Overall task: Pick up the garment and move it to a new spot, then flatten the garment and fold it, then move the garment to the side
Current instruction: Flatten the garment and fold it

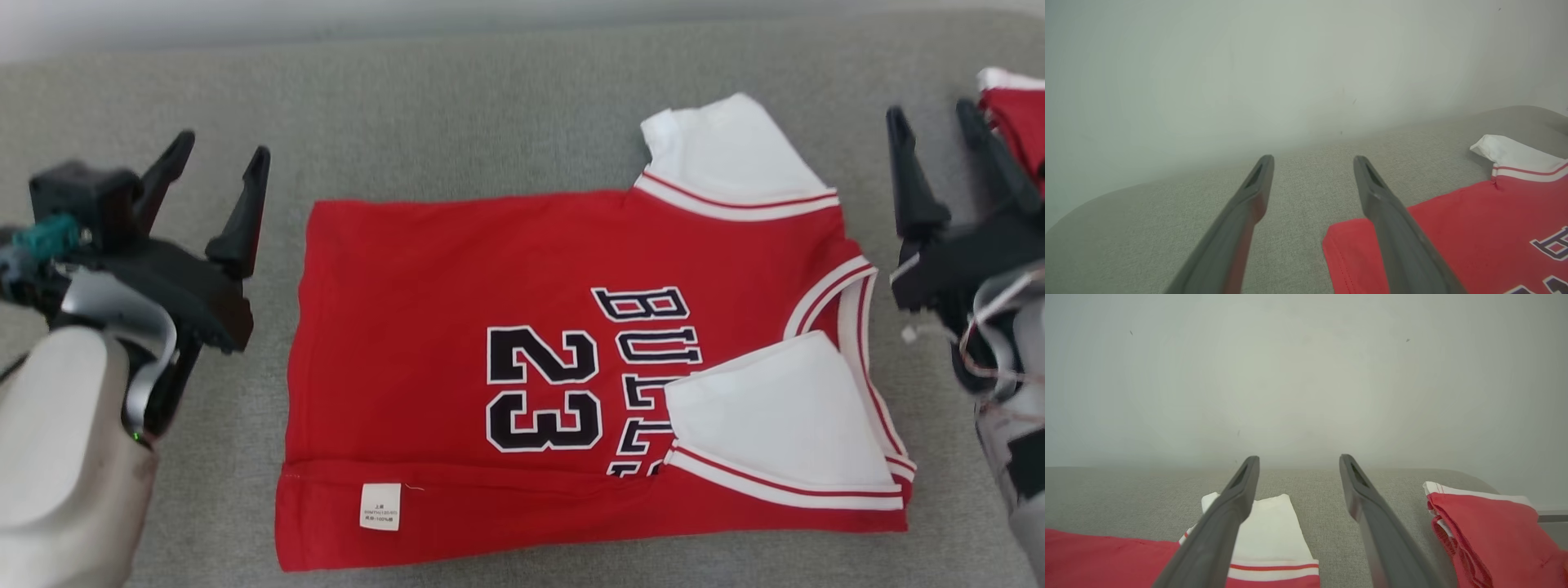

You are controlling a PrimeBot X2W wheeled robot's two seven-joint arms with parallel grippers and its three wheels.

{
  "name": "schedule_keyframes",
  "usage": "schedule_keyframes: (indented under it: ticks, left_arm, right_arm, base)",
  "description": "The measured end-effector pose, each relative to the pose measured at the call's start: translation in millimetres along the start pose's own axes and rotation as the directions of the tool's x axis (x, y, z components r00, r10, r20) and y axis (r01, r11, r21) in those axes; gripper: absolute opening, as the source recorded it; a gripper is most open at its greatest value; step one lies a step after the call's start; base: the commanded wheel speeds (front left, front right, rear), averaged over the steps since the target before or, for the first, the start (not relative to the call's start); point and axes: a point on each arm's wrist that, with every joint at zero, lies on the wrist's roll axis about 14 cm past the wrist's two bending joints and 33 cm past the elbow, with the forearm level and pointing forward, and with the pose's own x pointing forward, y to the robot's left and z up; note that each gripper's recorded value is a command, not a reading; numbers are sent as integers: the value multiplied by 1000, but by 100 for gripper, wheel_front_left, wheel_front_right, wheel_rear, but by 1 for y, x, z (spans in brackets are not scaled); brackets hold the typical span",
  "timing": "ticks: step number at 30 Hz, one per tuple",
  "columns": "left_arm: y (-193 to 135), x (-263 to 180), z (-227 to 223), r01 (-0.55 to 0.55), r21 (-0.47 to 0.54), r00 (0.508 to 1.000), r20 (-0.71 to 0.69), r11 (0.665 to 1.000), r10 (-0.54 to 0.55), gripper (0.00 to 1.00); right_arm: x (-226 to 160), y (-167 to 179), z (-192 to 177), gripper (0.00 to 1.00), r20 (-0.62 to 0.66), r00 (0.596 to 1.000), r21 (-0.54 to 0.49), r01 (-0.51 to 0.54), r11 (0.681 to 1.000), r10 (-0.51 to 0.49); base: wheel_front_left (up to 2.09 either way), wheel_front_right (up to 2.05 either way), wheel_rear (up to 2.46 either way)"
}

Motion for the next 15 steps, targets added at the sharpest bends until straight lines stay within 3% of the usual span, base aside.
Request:
schedule_keyframes:
  ticks: [8, 15]
  left_arm:
    - [-10, 31, -66, 78, -28, 961, -265, 997, -83, 100]
    - [-16, 34, -102, 92, -94, 913, -390, 991, -121, 100]
  right_arm:
    - [50, -3, -38, 100, -138, 990, -53, -34, 998, 26]
    - [75, 4, -66, 100, -232, 972, -47, -57, 997, 44]
  base:
    - [0, 0, 0]
    - [0, 0, 0]
